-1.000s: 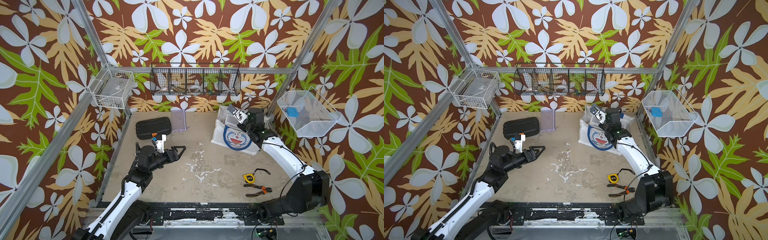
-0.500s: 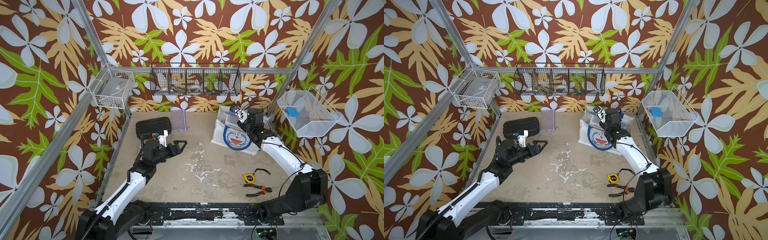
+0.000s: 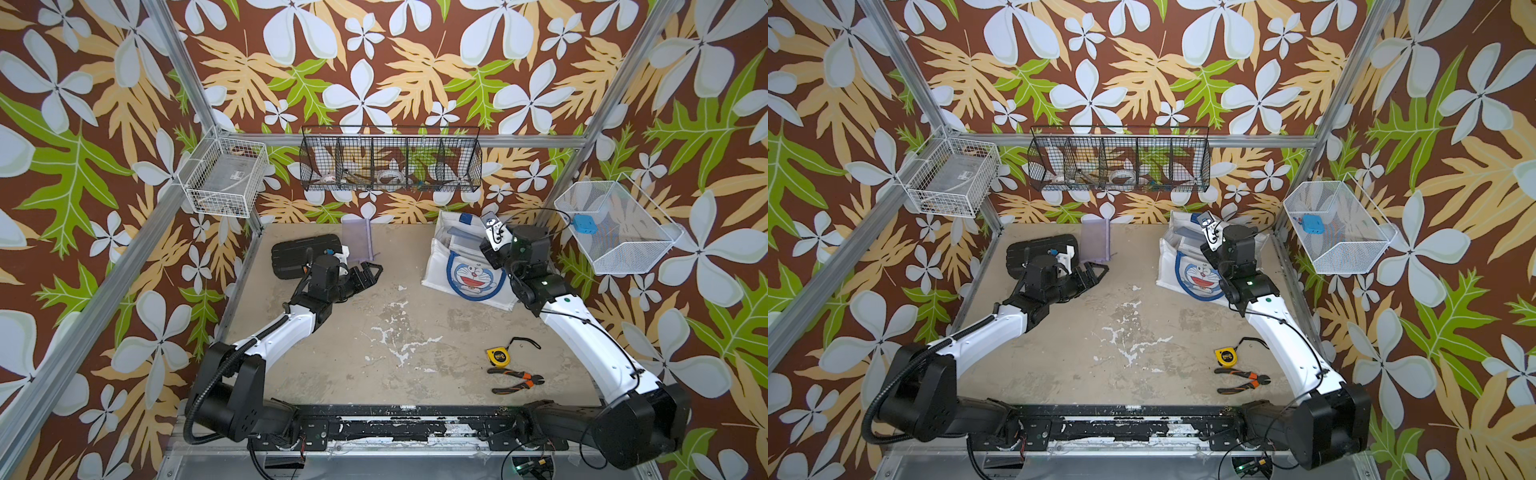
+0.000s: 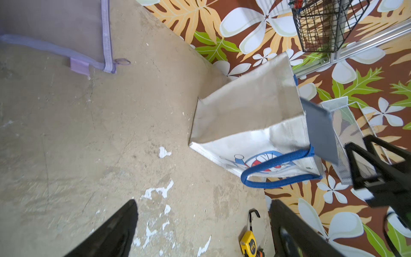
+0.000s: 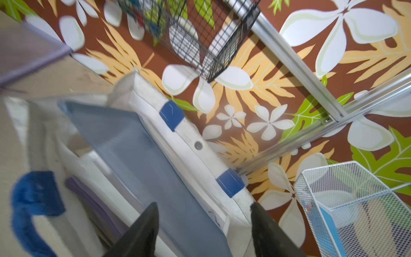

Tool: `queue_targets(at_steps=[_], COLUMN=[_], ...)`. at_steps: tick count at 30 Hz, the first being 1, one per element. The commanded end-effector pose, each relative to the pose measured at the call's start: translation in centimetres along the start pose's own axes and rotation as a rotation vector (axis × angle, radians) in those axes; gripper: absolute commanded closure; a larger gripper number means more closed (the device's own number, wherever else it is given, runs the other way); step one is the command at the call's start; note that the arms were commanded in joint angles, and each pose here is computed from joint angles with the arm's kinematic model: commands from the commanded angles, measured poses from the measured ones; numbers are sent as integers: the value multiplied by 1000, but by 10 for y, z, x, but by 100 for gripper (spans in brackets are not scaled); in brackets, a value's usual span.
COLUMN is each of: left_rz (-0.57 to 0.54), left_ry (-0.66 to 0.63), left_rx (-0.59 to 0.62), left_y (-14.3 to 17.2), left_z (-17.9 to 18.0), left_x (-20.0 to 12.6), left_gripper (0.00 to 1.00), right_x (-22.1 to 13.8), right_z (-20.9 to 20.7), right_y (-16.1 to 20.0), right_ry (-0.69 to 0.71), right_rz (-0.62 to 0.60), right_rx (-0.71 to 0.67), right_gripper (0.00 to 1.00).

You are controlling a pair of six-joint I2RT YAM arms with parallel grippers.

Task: Put the pencil pouch into the canvas bag
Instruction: Place the pencil case in the canvas bag.

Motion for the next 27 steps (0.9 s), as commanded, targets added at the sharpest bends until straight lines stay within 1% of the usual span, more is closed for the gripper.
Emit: queue_targets(at_steps=[1,3,5,8,10,13,17,22,24,27], left_rz=[-34,-26,-27,-24,-23,-36,-62,-89,-85,-78], left_ry=[12,-2,-11,-30,-41,-40,-68,-99,-108,-131], left_rx=[58,87,97,95,96,102,130,160,168,191], left_y=[-10,-10,-8,-7,-9,-13,-18,-22,-22,-23], left_z=[-14,-22,-25,-23,-22,-26,-29,-30,-29,-27], left_x=[10,15,18,24,28,27,22,16,18,22], left_gripper=[8,8,8,9,10,11,12,12,11,11], right_x=[-14,-21,-18,-1,13,35,61,95,106,114], right_z=[0,1,2,4,11,21,15,18,14,11], right_y=[-14,-19,-20,-18,-10,1,20,45,54,63], right_ry=[-96,-154,-164,-166,-228,-277,-344,-355,-357,-327], right_rz=[-86,-123,-108,-40,6,80,141,267,296,324], right_rx=[124,145,145,122,112,102,179,156,176,168], right_gripper=[46,53,55,59,62,66,71,73,75,75])
Point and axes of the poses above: each gripper's point midway between its finger pads, its own x axis out along the fingers, its own z axis along the line the jaws close on, y = z × x, the point moved 10 cm from there along -x, back along the fingers, and after that the axes turned 8 degrees about x, right-handed, at the moved point
